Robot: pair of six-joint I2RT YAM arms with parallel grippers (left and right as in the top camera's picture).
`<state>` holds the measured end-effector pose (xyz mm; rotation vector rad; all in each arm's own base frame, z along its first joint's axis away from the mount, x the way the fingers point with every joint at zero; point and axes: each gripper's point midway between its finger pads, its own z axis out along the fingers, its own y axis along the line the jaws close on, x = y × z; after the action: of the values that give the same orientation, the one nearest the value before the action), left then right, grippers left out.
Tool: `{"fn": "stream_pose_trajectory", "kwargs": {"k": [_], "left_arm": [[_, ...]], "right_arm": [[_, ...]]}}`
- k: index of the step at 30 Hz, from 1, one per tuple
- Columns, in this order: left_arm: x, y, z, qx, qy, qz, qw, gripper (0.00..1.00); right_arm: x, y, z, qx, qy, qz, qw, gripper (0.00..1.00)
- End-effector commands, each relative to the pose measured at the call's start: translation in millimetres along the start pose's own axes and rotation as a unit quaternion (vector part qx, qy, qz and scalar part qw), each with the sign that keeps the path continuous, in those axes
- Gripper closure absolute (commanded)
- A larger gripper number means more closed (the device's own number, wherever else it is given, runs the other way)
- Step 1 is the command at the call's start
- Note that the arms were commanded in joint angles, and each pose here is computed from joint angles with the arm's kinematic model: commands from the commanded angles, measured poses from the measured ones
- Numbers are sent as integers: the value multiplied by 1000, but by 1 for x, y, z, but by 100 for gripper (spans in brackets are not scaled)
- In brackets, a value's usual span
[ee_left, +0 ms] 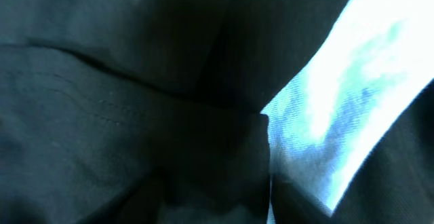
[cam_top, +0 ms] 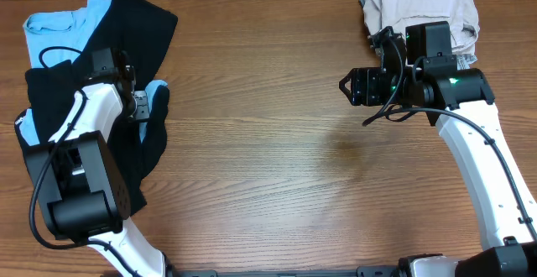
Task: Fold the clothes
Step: 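Reach left gripper to the black garment on the left pile, then grasp the black garment with left gripper and drag it rightward to center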
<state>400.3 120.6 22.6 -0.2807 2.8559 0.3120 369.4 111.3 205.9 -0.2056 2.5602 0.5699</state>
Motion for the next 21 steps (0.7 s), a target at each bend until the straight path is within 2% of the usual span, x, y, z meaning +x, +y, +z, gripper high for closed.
{"fn": "stream_pose_trajectory", "kwargs": {"k": [1, 4, 7, 11, 13, 14, 15, 18, 21], "left_arm": [[-4, 2, 5, -2, 0, -8, 1000, 69], [-6, 3, 3, -6, -4, -8, 1000, 85], [-14, 4, -4, -6, -10, -9, 1000, 96], [-30, 3, -28, -3, -12, -3, 1000, 96], [-40, -3, -47, 5, -12, 6, 1000, 96], [-45, -9, -58, 15, -13, 12, 1000, 96], [-50, -16, -69, 31, -15, 17, 999, 96], [-64, -58, -111, 115, -28, 44, 992, 96], [-72, -114, -155, 209, -48, 84, 973, 96]], "right_arm": [[-9, 5, -4, -4, -12, -7, 1000, 27], [-10, 5, -4, -5, -15, -8, 1000, 27], [-12, 5, -4, -5, -19, -10, 1000, 27], [-14, 5, -4, -5, -23, -11, 1000, 29], [-14, 6, -4, -6, -24, -11, 1000, 37], [-16, 5, -6, -5, -26, -7, 1000, 46], [-18, 4, -9, -5, -31, 6, 999, 48], [-32, 0, -23, -2, -61, 38, 997, 50], [-47, -2, -53, -3, -96, 43, 994, 50]]}}
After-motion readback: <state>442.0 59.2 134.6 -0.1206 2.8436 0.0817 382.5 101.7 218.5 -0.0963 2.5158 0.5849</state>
